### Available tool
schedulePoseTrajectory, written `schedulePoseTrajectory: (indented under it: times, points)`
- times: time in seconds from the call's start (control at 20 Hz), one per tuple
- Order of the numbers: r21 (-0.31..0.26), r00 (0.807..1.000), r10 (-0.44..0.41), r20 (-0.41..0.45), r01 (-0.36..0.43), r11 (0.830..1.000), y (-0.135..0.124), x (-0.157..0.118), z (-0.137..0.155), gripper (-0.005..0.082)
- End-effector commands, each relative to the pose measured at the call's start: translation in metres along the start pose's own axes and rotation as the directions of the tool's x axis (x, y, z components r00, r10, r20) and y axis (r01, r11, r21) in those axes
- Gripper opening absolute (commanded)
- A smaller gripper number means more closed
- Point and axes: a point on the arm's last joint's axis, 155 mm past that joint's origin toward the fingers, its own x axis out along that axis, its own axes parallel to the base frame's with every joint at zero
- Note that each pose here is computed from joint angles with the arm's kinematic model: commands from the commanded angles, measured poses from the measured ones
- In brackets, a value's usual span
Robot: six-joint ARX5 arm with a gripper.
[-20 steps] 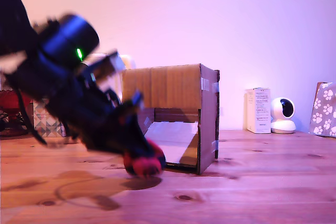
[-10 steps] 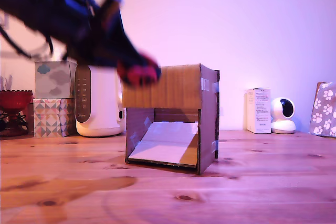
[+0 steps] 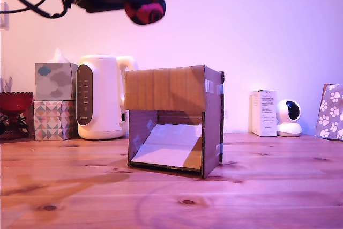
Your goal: Drop the footbag into the cardboard dice tower
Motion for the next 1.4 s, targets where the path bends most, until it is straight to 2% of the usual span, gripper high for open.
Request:
schedulePoseTrajectory:
  times: [0.0,0.2,0.35,0.55,0.65,0.8,0.95,1.0,1.05,1.15,1.2,1.25,1.35]
  points:
    - [0.001,1.000,0.007,-0.014,-0.007,1.000,0.004,0.010,-0.004,0.0057]
    - [-0.006,0.999,0.007,-0.037,-0.007,1.000,0.011,0.034,0.001,0.0057]
    - [-0.029,0.994,0.008,-0.106,-0.011,1.000,0.020,0.059,-0.004,0.0057]
    - [-0.073,0.968,0.019,-0.250,-0.039,0.997,0.038,0.087,-0.026,0.0057]
    - [-0.086,0.956,0.017,-0.293,-0.044,0.995,0.042,0.097,-0.035,0.0057]
    - [-0.086,0.952,0.019,-0.305,-0.047,0.995,0.047,0.107,-0.041,0.0057]
    - [-0.063,0.953,0.021,-0.303,-0.042,0.997,0.048,0.108,-0.041,0.0058]
    - [-0.061,0.954,0.023,-0.300,-0.043,0.997,0.049,0.108,-0.039,0.0080]
    - [-0.059,0.955,0.021,-0.296,-0.040,0.997,0.049,0.109,-0.037,0.0213]
    - [-0.059,0.956,0.021,-0.292,-0.040,0.997,0.050,0.109,-0.033,0.0663]
    - [-0.064,0.954,0.020,-0.298,-0.041,0.997,0.049,0.109,-0.032,0.0805]
    - [-0.068,0.951,0.019,-0.309,-0.042,0.997,0.049,0.108,-0.032,0.0771]
    - [-0.081,0.936,0.015,-0.350,-0.046,0.996,0.048,0.105,-0.035,0.0758]
